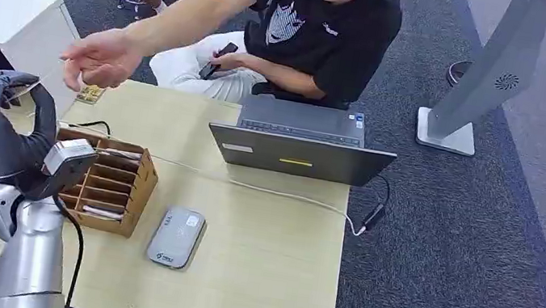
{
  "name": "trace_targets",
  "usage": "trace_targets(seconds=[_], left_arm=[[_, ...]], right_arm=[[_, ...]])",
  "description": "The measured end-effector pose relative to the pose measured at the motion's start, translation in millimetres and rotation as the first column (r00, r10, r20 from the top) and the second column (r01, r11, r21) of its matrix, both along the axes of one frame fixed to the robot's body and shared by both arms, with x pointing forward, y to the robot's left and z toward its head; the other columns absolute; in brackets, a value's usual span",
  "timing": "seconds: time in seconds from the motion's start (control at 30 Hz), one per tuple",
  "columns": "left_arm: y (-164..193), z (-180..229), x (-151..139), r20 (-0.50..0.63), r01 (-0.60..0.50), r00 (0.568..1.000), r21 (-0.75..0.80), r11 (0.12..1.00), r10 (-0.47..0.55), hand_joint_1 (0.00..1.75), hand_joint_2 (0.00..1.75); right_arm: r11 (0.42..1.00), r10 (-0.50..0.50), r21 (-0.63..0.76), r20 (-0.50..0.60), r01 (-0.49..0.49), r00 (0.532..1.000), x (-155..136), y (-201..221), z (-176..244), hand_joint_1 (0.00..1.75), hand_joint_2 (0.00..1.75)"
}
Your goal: Pass the card to the sensor for recognition and then transmit it.
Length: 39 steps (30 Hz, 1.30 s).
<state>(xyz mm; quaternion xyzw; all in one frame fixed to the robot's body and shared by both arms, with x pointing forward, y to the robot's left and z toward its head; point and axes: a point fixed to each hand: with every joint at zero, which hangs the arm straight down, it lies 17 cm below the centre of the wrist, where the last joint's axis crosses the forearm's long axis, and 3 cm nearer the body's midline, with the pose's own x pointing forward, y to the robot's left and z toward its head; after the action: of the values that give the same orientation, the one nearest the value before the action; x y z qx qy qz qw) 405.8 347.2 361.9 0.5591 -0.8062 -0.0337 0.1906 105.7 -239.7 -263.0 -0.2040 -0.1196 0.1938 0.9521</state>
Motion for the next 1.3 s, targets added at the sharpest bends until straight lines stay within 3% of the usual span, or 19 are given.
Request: trace_targets(seconds=[0.23, 0.6, 0.8, 1.0, 1.13, 1.3], left_arm=[[-13.4, 3.7, -2.5, 0.010, 0.030, 0.999, 0.016, 0.999, -0.030, 1.75, 1.75], [-85.3, -23.3, 17.2, -0.093, 0.216, 0.972, -0.006, 0.976, -0.215, 1.75, 1.75], [-141.7, -55.3, 25.9, -0.210, 0.380, 0.895, -0.107, 0.919, -0.394, 1.75, 1.75], [-168.1, -99.7, 24.6, -0.337, 0.505, 0.764, -0.218, 0.835, -0.550, 1.75, 1.75], [-173.6, -130.4, 17.0, -0.416, 0.514, 0.712, -0.240, 0.824, -0.565, 1.75, 1.75], [-168.5, -177.5, 4.7, -0.559, 0.472, 0.653, -0.228, 0.851, -0.512, 1.75, 1.75]], right_arm=[[1.000, -0.013, -0.011, -0.005, 0.013, 1.000, -1.6, -7.4, -0.7, 0.00, 1.75], [1.000, 0.005, -0.017, -0.014, -0.005, 1.000, -2.0, -7.4, -0.7, 0.00, 1.75], [1.000, -0.010, -0.014, -0.022, 0.010, 1.000, -3.9, -2.7, -0.4, 0.00, 1.75], [1.000, -0.031, -0.008, -0.022, 0.031, 0.999, -5.2, -0.9, -0.4, 0.00, 1.75], [0.999, -0.047, -0.015, -0.013, 0.047, 0.999, -5.0, -2.0, 0.4, 0.00, 1.75], [0.996, -0.089, -0.013, -0.015, 0.089, 0.996, -11.9, -3.8, -0.5, 0.00, 1.75]])
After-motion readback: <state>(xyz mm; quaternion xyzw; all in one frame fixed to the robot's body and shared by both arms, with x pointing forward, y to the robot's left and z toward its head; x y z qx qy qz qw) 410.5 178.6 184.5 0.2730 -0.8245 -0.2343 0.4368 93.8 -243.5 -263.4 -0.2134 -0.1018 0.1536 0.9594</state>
